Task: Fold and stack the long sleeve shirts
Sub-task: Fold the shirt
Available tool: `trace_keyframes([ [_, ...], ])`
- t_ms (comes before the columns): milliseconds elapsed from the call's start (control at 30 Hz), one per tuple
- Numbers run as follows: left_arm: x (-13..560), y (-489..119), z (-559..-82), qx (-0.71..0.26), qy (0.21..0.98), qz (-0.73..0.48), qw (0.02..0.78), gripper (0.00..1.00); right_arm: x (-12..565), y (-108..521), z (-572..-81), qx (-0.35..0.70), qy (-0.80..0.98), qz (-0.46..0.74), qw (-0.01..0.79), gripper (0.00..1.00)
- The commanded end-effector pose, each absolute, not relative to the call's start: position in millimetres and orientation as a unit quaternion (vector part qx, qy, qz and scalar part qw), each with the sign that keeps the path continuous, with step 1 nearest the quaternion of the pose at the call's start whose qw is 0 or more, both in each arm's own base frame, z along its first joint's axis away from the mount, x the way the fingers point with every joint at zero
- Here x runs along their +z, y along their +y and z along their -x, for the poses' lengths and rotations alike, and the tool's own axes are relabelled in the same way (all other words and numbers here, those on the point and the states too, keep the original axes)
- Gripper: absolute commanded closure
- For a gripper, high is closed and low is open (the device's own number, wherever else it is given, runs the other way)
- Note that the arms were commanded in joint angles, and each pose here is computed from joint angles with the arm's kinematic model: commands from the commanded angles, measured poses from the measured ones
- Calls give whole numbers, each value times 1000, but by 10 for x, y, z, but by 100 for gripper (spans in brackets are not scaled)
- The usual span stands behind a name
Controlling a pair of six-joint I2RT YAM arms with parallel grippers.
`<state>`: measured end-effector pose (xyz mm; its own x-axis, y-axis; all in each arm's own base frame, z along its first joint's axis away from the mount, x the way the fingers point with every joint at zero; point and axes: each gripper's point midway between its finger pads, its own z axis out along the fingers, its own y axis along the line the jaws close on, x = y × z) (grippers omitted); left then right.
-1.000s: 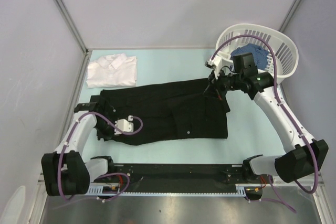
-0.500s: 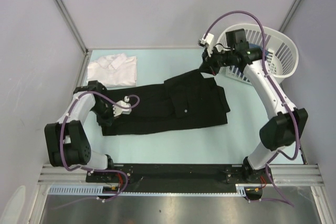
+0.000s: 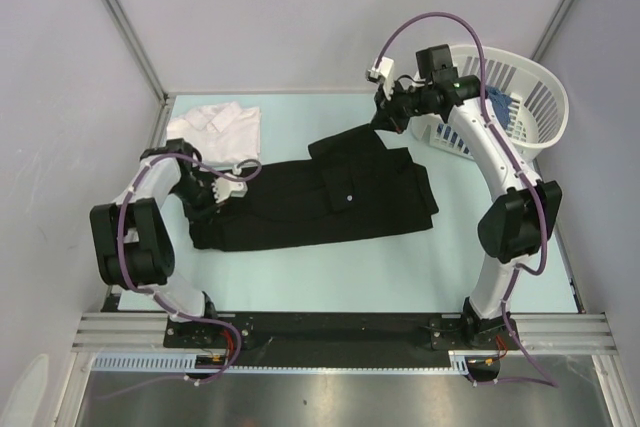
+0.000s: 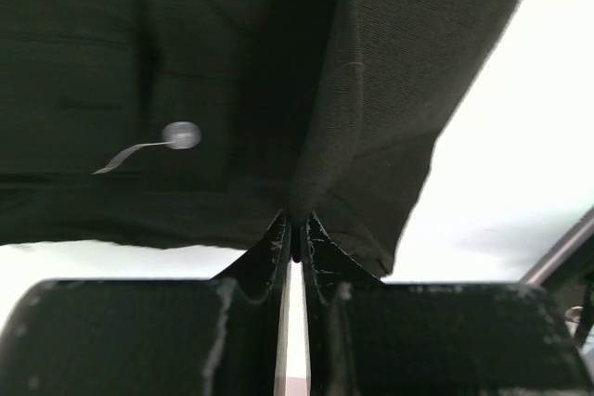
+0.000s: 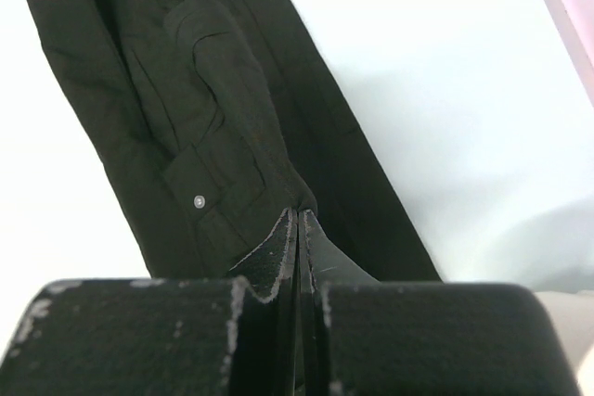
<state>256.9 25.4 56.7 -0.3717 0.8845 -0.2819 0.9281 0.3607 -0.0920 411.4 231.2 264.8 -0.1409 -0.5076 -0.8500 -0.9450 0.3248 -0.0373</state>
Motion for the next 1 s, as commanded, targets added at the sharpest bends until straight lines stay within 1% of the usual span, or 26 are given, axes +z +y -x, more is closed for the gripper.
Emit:
trace_keyframes([
  [0, 736, 198, -2825, -124, 824, -538, 129, 90, 2836, 2322, -4214, 258, 687, 525, 432, 100],
  [100, 713, 212, -2829, -128, 823, -539, 121, 89, 2868, 2299, -4281, 257, 688, 518, 439, 100],
  [167, 678, 238, -2811, -127, 823, -542, 111, 82, 2874, 2296, -4304, 256, 690, 514, 441, 100],
  [233, 622, 256, -2774, -133, 826, -539, 97, 77, 2864, 2318, -4319, 259, 689, 512, 442, 100],
  [267, 604, 287, -2763, -131, 828, -539, 89, 74, 2867, 2334, -4319, 260, 688, 512, 443, 100],
  [333, 579, 322, -2682, -143, 828, -537, 73, 71, 2864, 2353, -4320, 262, 688, 512, 442, 100],
  [467, 597, 426, -2561, -154, 834, -527, 62, 58, 2832, 2409, -4269, 270, 687, 515, 435, 100],
  [500, 640, 419, -2576, -157, 836, -521, 71, 55, 2825, 2436, -4257, 272, 686, 517, 434, 100],
  [533, 674, 422, -2606, -158, 839, -514, 81, 47, 2813, 2445, -4251, 273, 686, 517, 433, 100],
  [600, 800, 420, -2740, -159, 850, -488, 116, 43, 2789, 2485, -4260, 275, 685, 515, 435, 100],
  [633, 858, 393, -2796, -164, 853, -477, 134, 39, 2792, 2498, -4264, 276, 685, 514, 436, 100],
  [667, 937, 389, -2859, -165, 856, -465, 155, 37, 2796, 2520, -4273, 278, 684, 512, 438, 100],
  [700, 1059, 323, -2988, -170, 857, -448, 189, 36, 2833, 2560, -4285, 280, 681, 510, 444, 100],
  [733, 1127, 292, -3051, -171, 856, -441, 206, 29, 2827, 2593, -4285, 282, 680, 511, 444, 100],
  [800, 1349, 225, -3229, -164, 854, -421, 258, 26, 2797, 2634, -4302, 277, 681, 514, 443, 100],
  [833, 1437, 164, -3304, -167, 849, -415, 281, 22, 2764, 2677, -4284, 276, 680, 517, 440, 100],
  [900, 1635, 136, -3471, -152, 847, -392, 324, 21, 2699, 2709, -4295, 275, 684, 515, 438, 100],
  [967, 1781, 83, -3559, -140, 843, -383, 351, 21, 2577, 2719, -4307, 276, 691, 510, 432, 100],
])
